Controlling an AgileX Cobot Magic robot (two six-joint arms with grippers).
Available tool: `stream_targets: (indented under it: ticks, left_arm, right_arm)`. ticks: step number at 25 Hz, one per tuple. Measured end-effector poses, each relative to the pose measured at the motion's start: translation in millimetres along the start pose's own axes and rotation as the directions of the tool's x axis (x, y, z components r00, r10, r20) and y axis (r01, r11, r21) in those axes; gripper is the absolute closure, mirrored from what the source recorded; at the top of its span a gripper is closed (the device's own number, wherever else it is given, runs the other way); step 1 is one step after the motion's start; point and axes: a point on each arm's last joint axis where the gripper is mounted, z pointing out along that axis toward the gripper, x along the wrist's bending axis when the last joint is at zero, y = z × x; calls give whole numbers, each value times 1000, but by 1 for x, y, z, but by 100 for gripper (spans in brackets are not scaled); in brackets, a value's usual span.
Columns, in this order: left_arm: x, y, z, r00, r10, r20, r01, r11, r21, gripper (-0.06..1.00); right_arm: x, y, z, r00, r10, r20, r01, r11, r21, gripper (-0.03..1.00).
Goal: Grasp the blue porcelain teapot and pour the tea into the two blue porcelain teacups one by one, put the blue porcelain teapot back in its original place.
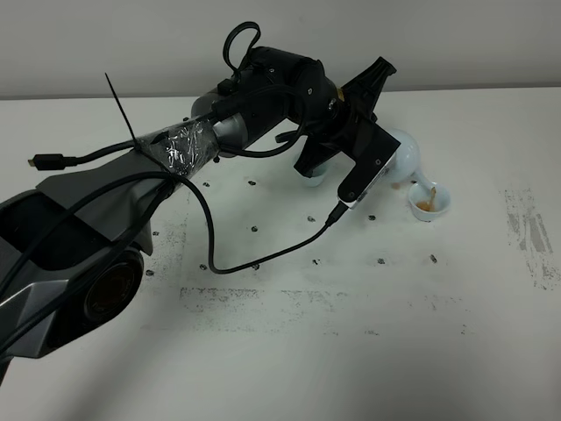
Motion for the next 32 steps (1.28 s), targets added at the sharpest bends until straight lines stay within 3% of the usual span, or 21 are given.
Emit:
stream_targets:
  ticks: [10,32]
  left_arm:
    - [7,-2,-6,999,14,-37,-13,1000,22,94]
    - [6,-3,-6,999,36,-31,-35,999,39,94]
  right_arm:
    - [0,0,0,1000,1,2,-1,1000,0,45]
    - [0,0,0,1000,9,3,-9,1000,0,45]
